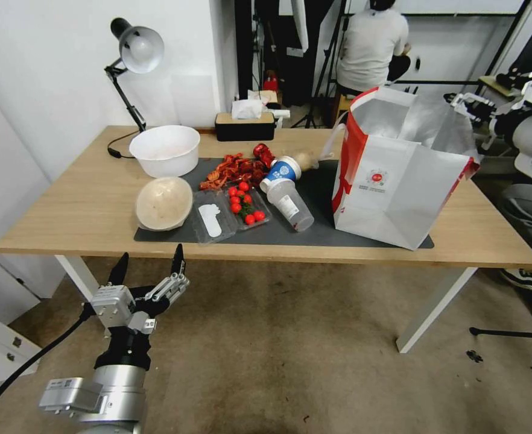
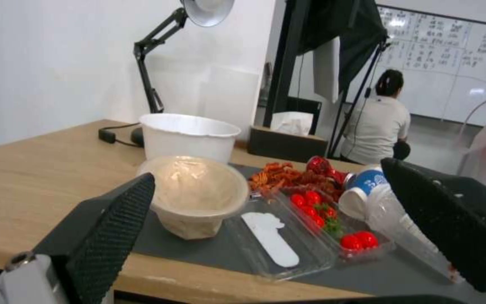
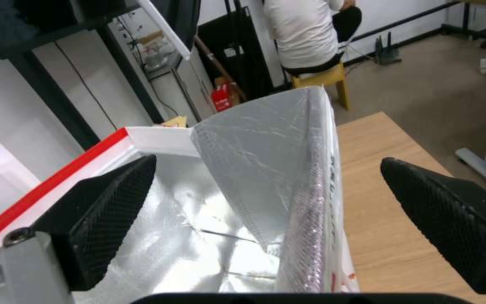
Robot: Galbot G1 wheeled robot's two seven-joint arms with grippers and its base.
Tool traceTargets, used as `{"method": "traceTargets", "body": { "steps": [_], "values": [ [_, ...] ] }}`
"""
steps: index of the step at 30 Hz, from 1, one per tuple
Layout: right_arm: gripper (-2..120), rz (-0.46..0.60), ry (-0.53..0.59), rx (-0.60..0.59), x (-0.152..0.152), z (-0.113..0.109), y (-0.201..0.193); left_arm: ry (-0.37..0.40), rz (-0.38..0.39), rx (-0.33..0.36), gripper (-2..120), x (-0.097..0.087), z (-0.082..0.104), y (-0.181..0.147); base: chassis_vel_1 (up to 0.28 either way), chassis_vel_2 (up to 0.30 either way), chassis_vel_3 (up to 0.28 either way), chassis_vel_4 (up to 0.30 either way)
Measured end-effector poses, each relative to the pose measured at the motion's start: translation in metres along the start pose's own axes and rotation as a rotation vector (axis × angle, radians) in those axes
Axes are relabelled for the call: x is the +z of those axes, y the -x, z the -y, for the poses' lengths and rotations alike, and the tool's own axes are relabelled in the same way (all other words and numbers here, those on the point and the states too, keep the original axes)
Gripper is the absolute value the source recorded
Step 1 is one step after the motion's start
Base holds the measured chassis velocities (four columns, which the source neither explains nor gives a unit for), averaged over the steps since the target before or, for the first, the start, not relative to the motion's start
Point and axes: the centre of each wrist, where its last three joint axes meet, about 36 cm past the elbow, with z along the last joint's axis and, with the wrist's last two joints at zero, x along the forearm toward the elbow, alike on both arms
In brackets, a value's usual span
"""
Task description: Pick up the food delivery bag from the floor and place it on the table.
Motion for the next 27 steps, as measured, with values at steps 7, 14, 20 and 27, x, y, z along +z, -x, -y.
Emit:
{"method": "traceTargets", "body": {
  "steps": [7,14,20,27],
  "values": [
    [100,0.004,-0.002,0.0,-0.002,0.004,-0.004,0.0,-0.001,-0.001,100,0.0,0.0,-0.001,0.0,0.0,0.0,0.0],
    [100,0.062,-0.032,-0.066,-0.005,-0.005,-0.024,0.0,0.004,0.002,100,-0.002,0.001,0.0,0.0,0.0,0.0,0.0],
    [100,0.183,-0.178,-0.168,0.008,-0.022,-0.047,-0.001,0.009,0.005,100,-0.003,0.001,0.0,0.0,0.0,0.0,0.0],
    [100,0.298,-0.404,-0.254,0.043,-0.036,-0.066,0.0,0.016,-0.008,100,-0.004,0.002,0.001,0.0,0.0,0.0,0.0]
  ]
}}
